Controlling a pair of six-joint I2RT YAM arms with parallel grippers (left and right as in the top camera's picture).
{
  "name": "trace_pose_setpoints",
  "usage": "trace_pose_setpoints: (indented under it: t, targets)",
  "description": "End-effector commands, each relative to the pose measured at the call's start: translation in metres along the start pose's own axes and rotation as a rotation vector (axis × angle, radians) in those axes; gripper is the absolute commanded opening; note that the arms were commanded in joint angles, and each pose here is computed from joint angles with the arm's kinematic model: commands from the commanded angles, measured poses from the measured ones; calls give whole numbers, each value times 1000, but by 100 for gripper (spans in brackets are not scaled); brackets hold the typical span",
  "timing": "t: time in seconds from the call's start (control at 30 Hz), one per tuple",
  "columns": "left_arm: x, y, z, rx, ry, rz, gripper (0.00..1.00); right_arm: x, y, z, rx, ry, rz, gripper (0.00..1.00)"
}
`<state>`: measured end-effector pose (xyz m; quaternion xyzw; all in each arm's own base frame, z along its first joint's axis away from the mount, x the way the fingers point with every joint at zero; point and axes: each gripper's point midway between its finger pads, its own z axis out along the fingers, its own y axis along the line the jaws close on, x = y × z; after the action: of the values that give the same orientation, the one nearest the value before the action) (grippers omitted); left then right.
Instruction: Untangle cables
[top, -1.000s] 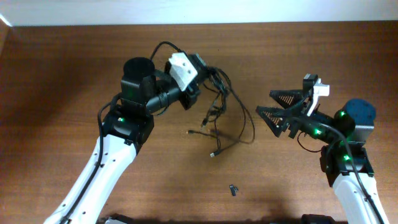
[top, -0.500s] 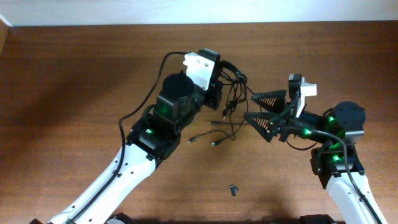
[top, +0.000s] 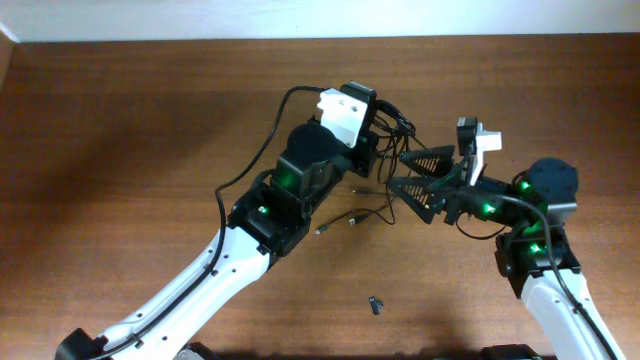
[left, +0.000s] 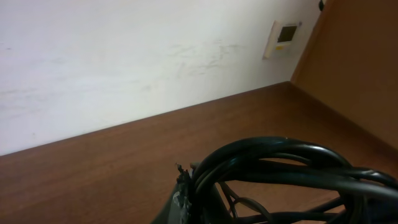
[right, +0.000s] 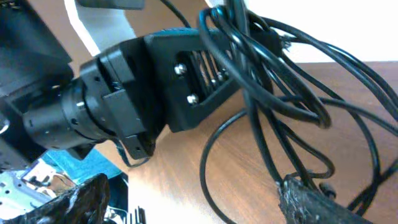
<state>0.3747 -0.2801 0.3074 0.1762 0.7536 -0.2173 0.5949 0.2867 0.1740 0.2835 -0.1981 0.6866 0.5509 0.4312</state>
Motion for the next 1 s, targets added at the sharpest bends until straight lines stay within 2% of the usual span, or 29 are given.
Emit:
trace_pose_setpoints:
  t: [0.0, 0.1, 0.23, 0.3, 0.4, 0.6, 0.8, 0.9, 0.97]
  targets:
    - [-8, 22, -2, -140, -34, -13, 0, -1, -1, 2, 5, -4, 2, 86]
    - [-11, 44, -6, -271, -53, -15, 0, -1, -1, 2, 5, -4, 2, 85]
    - [-10, 44, -6, -274, -52, -15, 0, -1, 2, 2, -13, 3, -7, 85]
    - [-8, 36, -3, -221, -41, -14, 0, -1, 6, 2, -32, 7, -22, 86]
    - [-4, 7, 1, -63, -19, -12, 0, -1, 6, 2, -30, 7, -22, 85]
    - [0, -24, -1, 15, -9, 0, 0, -2, 4, 2, -19, -1, -21, 85]
    - [3, -46, -4, 61, -4, 9, 0, -4, 1, 2, -4, -10, -18, 76]
    - [4, -50, -5, 69, -3, 10, 0, -5, -1, 2, 6, -16, -18, 63]
    - [4, -52, -5, 82, -1, 11, 0, -5, -7, 2, 33, -25, -3, 61]
